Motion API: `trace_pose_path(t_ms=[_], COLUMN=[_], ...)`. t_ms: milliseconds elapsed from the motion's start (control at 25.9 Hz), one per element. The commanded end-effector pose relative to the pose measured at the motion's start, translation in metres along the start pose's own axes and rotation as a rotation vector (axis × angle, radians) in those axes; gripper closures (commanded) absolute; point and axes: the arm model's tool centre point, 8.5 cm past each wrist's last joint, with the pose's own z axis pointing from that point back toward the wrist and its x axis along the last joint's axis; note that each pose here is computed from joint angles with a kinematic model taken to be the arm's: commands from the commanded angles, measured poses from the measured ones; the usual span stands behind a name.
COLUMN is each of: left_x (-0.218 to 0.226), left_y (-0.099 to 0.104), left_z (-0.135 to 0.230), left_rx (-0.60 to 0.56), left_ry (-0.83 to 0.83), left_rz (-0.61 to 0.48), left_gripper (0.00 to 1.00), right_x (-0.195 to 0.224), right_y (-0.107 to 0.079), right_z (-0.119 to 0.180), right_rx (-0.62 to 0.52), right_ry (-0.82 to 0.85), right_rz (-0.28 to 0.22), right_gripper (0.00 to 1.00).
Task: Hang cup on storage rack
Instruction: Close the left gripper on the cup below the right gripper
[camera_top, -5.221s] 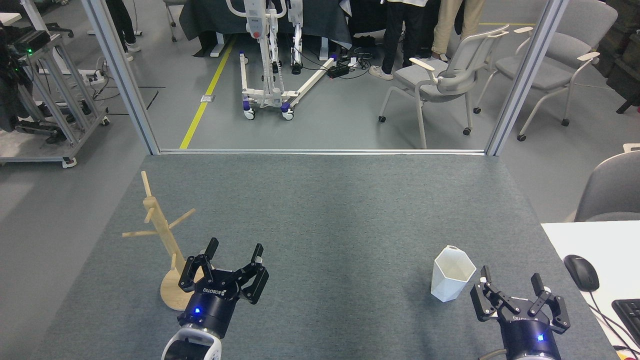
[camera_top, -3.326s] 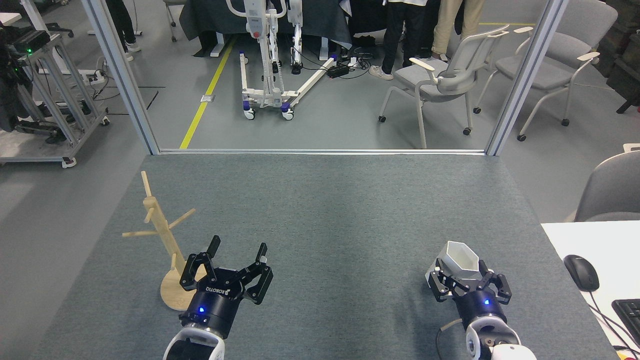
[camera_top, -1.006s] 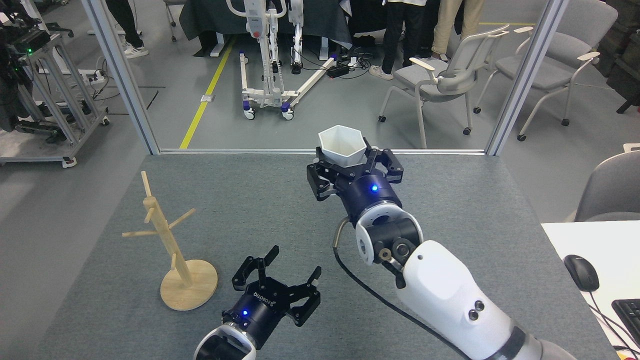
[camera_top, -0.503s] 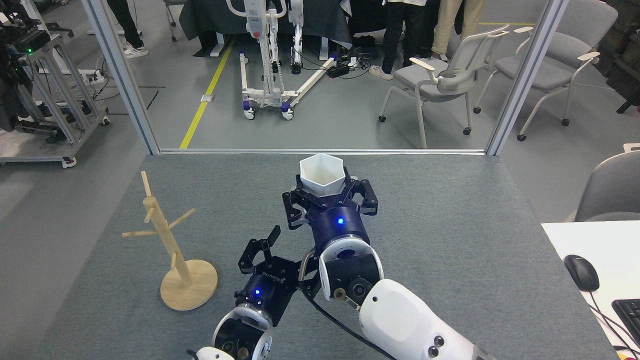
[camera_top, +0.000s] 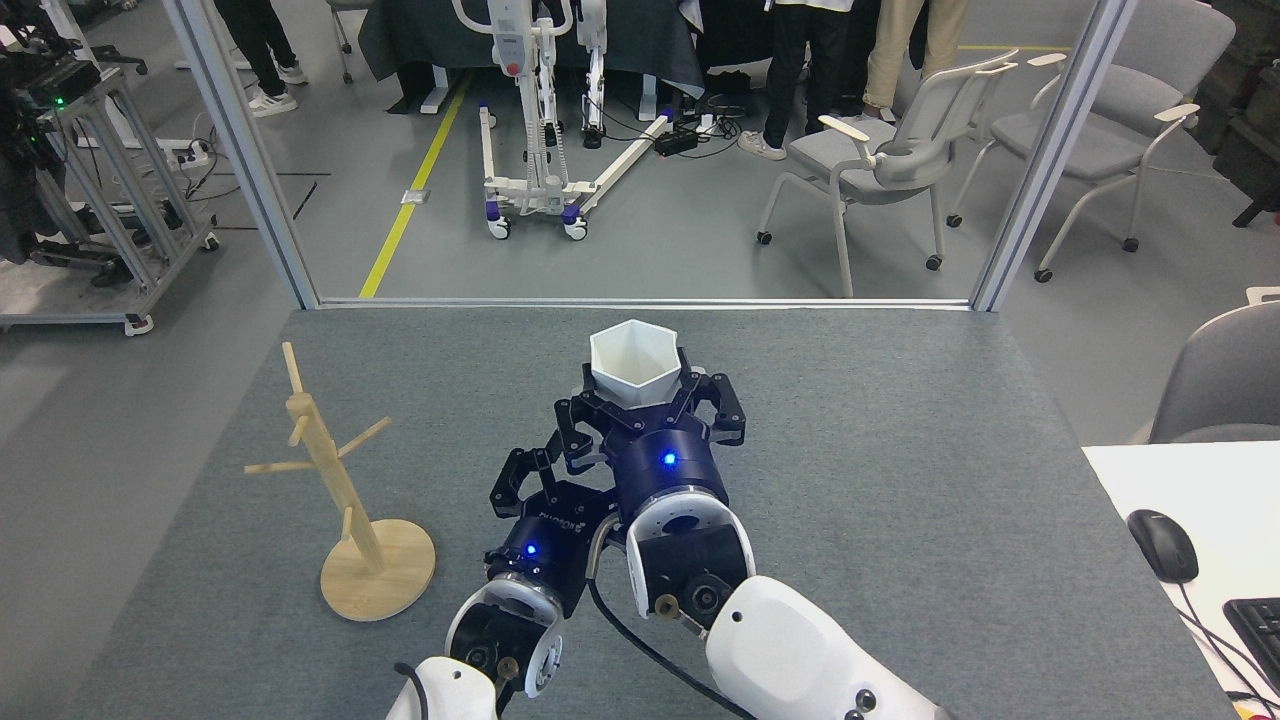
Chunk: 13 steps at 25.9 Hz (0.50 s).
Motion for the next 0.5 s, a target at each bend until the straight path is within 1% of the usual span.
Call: trace_pose_path(t_ms=[0,77,155,464], left_x=[0.000,0.002,0.002,0.009], left_y=[0.003,0.002,0.007,0.010], left_z=[-0.005,-0.009,-0.016,-0.038], left_rx=[0.005,0.000,0.010,0.003], left_ry=[-0.003,-0.002,-0.005,-0.010], left_rz=[-0.005,0.001,-0.002,0.006], left_gripper=[0.01,0.01,0.01,0.03], right_x=[0.003,0.004,0.006,0.018], right_y=[0.001,0.003,0.004,0.009], right_z=[0.001,0.002,0.003,0.006], right_rx=[-0.001,0.001,0.004,0.023], right_ry=[-0.006,-0.010,-0.014,-0.029], right_rz=[0.002,0.006,0.007,-0.014], right_gripper=[0.93,0.93,0.93,0.92])
